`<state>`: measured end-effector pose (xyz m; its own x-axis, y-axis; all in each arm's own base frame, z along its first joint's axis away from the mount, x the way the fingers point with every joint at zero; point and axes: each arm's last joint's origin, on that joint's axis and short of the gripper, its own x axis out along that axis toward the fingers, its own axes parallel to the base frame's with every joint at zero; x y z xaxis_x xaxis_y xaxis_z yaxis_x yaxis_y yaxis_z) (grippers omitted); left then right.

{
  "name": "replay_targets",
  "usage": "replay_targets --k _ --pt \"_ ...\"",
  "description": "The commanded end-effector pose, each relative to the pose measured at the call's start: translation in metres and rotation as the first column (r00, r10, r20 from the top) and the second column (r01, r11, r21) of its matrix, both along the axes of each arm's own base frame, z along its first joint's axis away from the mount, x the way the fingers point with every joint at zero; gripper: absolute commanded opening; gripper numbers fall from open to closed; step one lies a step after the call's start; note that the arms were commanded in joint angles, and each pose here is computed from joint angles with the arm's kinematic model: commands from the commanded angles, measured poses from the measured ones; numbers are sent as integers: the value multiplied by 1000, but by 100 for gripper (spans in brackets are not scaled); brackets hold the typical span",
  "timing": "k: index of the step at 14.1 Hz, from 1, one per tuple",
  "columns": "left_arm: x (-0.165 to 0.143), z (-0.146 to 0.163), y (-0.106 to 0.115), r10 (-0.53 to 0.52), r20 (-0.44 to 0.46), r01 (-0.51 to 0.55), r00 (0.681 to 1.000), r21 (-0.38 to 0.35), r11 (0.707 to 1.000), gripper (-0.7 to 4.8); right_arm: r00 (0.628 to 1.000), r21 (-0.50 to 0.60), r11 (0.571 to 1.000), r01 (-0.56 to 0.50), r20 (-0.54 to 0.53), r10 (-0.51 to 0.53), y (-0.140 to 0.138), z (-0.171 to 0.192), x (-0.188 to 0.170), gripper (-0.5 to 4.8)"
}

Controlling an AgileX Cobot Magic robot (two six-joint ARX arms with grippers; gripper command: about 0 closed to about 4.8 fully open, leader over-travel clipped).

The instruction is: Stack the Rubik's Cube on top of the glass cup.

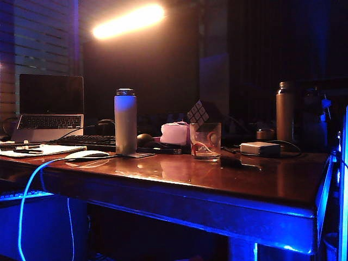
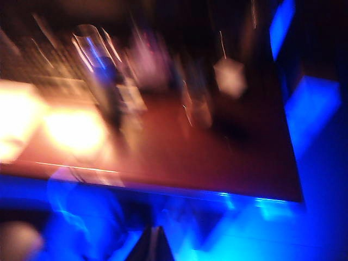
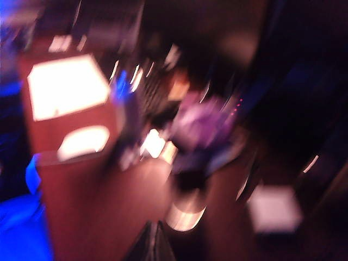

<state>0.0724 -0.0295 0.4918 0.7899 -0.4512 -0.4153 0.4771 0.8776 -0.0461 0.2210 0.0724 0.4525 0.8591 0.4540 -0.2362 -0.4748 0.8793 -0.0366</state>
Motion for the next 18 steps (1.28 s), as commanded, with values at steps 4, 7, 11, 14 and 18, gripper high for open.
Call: replay_targets --k 4,7,11,14,18 --pt "24 -173 -10 -25 18 27 1000 -150 988 -4 992 32 999 33 119 -36 -23 -47 -73 -3" --pt "15 -201 -6 33 202 6 979 -193 981 -4 967 55 996 73 240 -85 -35 -86 -106 -3" --pt "26 -249 -9 45 122 -21 991 -190 982 -4 968 51 994 98 228 -107 -42 -159 -129 -3" --pt "32 -285 -10 71 84 -56 994 -167 984 -4 962 19 976 216 164 -216 -47 -203 -133 -3" --pt "33 -323 -10 88 13 -86 996 -121 989 -4 965 188 946 263 -46 -259 -45 -245 -127 -1"
